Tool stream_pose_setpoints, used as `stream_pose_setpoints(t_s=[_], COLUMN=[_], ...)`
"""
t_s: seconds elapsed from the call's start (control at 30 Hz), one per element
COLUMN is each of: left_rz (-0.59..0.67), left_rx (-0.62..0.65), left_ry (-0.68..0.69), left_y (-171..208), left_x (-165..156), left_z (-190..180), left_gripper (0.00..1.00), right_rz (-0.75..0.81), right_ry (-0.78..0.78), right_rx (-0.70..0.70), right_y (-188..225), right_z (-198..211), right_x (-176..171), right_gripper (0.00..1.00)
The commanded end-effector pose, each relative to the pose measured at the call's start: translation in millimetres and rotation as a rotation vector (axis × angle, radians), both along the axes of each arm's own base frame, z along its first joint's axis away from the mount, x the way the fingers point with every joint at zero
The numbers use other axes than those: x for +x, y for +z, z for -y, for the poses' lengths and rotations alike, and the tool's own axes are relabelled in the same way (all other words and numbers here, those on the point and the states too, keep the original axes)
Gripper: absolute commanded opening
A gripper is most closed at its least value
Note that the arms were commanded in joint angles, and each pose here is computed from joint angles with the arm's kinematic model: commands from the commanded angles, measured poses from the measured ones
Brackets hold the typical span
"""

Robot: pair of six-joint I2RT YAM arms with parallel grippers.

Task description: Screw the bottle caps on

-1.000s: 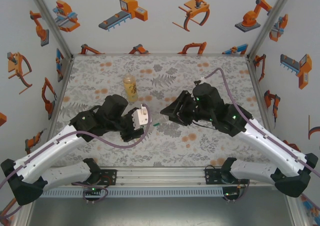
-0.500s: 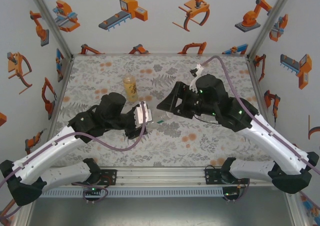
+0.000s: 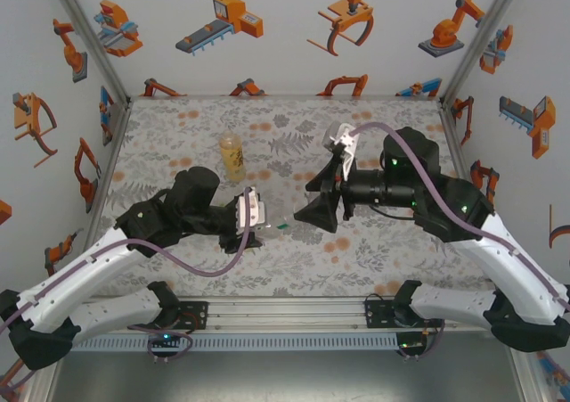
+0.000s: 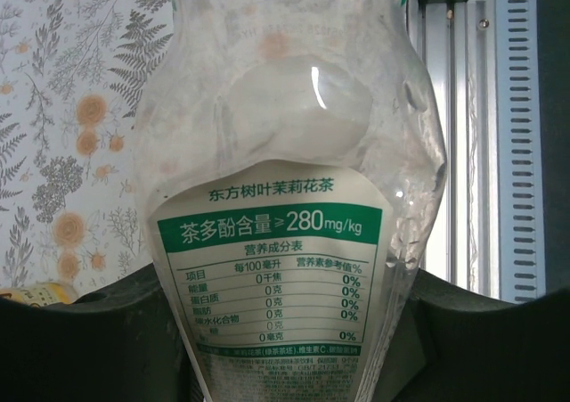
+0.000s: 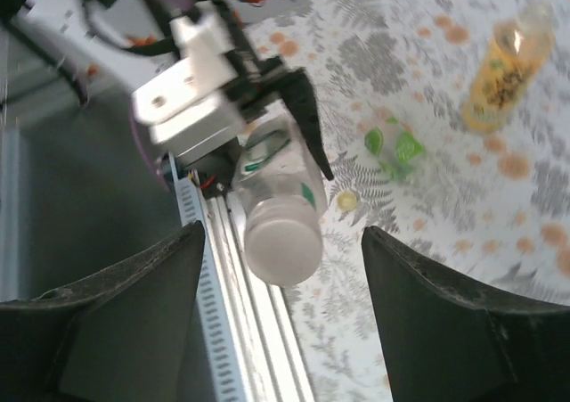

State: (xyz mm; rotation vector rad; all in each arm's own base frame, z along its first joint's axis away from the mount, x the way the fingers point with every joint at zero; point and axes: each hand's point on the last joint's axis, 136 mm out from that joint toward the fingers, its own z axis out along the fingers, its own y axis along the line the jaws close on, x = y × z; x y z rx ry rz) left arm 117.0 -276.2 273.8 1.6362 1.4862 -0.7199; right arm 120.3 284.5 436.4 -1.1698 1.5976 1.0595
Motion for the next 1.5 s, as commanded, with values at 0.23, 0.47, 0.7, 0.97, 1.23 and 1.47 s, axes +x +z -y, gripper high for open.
stream_pose_setpoints(t_s=[0.23, 0.47, 0.7, 0.97, 1.23, 1.47], left_rz=[-0.01, -0.007, -0.008, -0.006, 0.008, 0.059], left_rx=[-0.042, -0.036, -0.04, -0.044, -0.056, -0.047], left_ry=[-0.039, -0.045, -0.045, -0.045, -0.012, 0.06], left_y=[14.4, 13.2, 15.2, 15.1, 16.2, 16.6], left_x=[-12.6, -12.8, -11.8, -11.6, -4.1, 13.4], left_z=[-2.1, -1.9, 0.2, 0.5, 2.9, 3.8], left_gripper=[0.0, 0.0, 0.0, 0.0, 0.0, 0.0], right_rz=[0.36, 0.342, 0.333, 0.318, 0.122, -0.38], right_ry=[0.323, 0.33, 0.322, 0.315, 0.207, -0.254], right_rx=[-0.04, -0.063, -0.08, -0.096, -0.063, 0.078], right_y=[-9.9, -16.4, -24.3, -30.1, -30.0, -36.1], right_z=[-0.8, -9.8, -11.5, -12.0, -16.2, -12.4], right_x=[-37.3, -30.7, -27.1, -25.2, -15.7, 37.4], right_gripper=[0.61, 0.58, 0.5, 0.43, 0.17, 0.0])
